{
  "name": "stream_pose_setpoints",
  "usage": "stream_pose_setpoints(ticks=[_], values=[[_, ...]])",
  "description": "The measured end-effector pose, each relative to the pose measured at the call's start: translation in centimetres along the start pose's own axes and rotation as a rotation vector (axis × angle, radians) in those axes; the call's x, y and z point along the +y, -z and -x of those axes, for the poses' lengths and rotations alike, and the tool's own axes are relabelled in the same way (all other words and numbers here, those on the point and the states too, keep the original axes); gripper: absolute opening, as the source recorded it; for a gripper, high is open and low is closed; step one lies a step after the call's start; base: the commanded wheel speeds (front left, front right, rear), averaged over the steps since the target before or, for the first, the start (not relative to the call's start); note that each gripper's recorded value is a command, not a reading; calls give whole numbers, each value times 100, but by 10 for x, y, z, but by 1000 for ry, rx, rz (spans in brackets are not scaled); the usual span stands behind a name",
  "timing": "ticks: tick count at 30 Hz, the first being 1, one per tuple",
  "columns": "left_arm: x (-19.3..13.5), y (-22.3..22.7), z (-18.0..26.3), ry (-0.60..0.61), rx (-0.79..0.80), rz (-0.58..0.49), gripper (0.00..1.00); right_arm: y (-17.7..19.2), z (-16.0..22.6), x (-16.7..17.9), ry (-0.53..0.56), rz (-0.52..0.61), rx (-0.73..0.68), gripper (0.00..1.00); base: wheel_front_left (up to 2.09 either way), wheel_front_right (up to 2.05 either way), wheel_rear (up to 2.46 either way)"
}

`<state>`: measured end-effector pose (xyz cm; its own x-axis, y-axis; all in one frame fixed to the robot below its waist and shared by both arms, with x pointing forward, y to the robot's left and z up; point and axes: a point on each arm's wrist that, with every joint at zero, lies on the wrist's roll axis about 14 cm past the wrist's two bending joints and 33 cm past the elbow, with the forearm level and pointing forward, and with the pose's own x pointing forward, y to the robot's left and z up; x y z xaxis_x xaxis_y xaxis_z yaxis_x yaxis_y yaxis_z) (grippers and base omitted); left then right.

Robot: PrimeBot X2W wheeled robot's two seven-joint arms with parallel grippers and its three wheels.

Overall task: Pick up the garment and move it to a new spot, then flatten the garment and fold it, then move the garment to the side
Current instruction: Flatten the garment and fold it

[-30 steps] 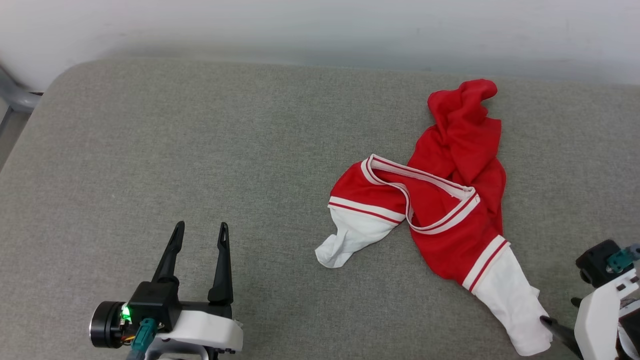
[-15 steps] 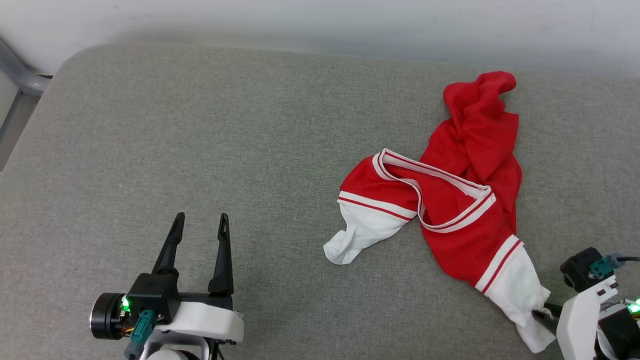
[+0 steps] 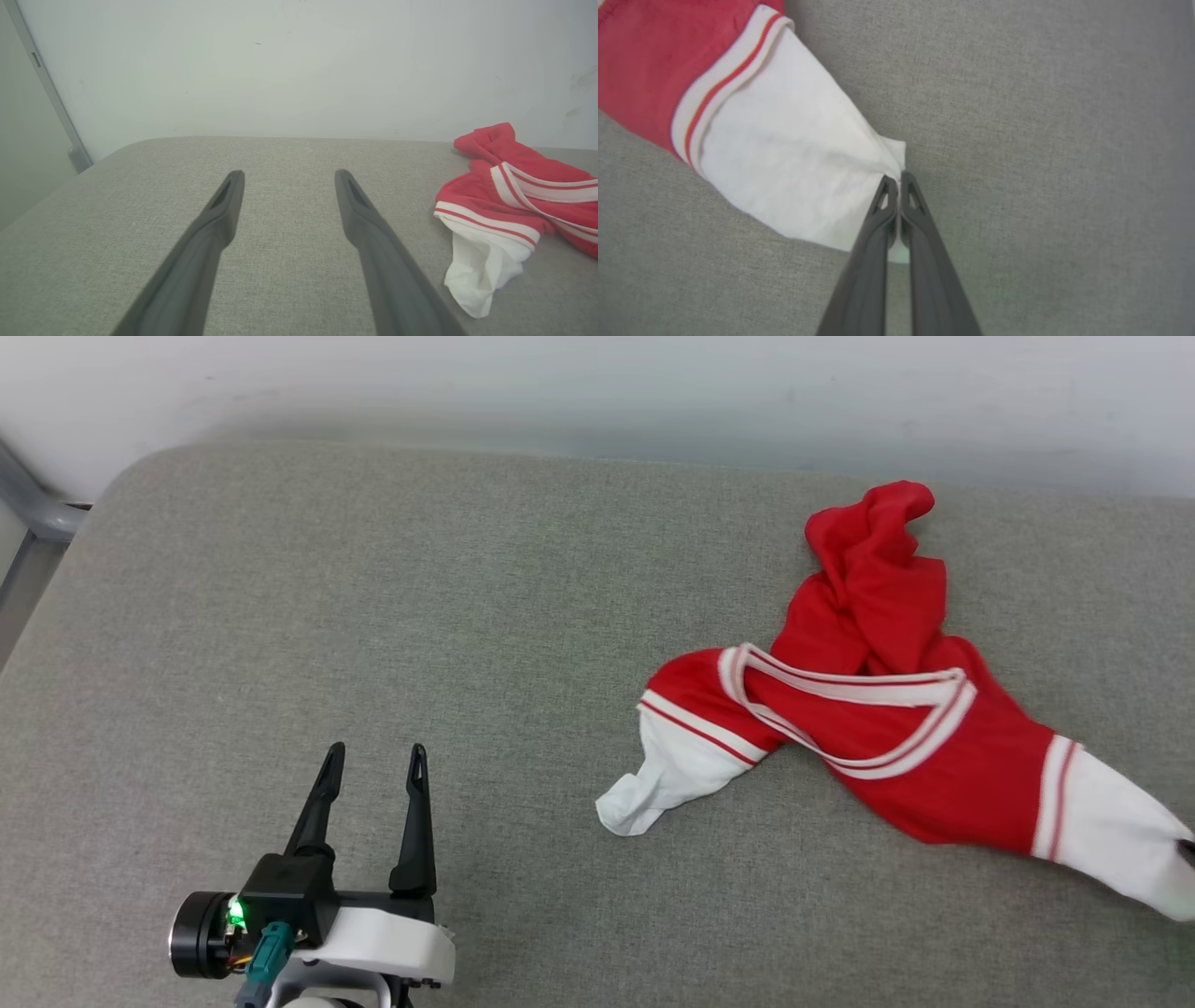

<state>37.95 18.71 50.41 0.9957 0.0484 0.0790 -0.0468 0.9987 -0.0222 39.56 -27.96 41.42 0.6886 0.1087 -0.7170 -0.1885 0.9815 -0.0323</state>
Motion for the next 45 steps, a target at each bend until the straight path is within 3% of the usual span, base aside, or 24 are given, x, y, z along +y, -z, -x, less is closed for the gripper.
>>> stream_pose_setpoints(ticks=[6, 10, 11, 12, 13, 21, 26, 28, 37, 45], values=[[4, -1, 3, -10, -2, -3, 100, 38, -2, -40, 124, -79, 101, 0, 0, 0, 0], [6, -2, 5, -15, -3, -4, 100, 59, -8, -40, 142, -131, 134, 0, 0, 0, 0], [6, -3, 6, -16, -4, -4, 100, 57, -9, -39, 143, -137, 119, 11, 0, 0, 0], [6, -3, 6, -16, -5, -4, 100, 54, -10, -39, 145, -144, 92, 94, 0, 0, 0], [7, -3, 6, -17, -6, -5, 100, 48, -10, -39, 150, -146, 55, 100, 0, 0, 0], [1, -10, 10, 8, -25, -13, 100, -36, 16, -46, 205, -84, -368, 100, 0, 0, 0], [-7, -16, 9, 46, -44, -15, 100, -70, 35, -23, 187, -60, -560, 100, 0, 0, 0], [-13, -23, 5, 87, -69, -20, 100, -83, 48, 1, 160, -55, -664, 100, 0, 0, 0], [-38, -40, -21, 279, -113, -50, 100, -79, 66, 60, 80, -73, -752, 100, 0, 0, 0], [-92, -35, -40, 573, 76, -47, 100, -64, 66, 73, 70, -82, -718, 100, 0, 0, 0]])
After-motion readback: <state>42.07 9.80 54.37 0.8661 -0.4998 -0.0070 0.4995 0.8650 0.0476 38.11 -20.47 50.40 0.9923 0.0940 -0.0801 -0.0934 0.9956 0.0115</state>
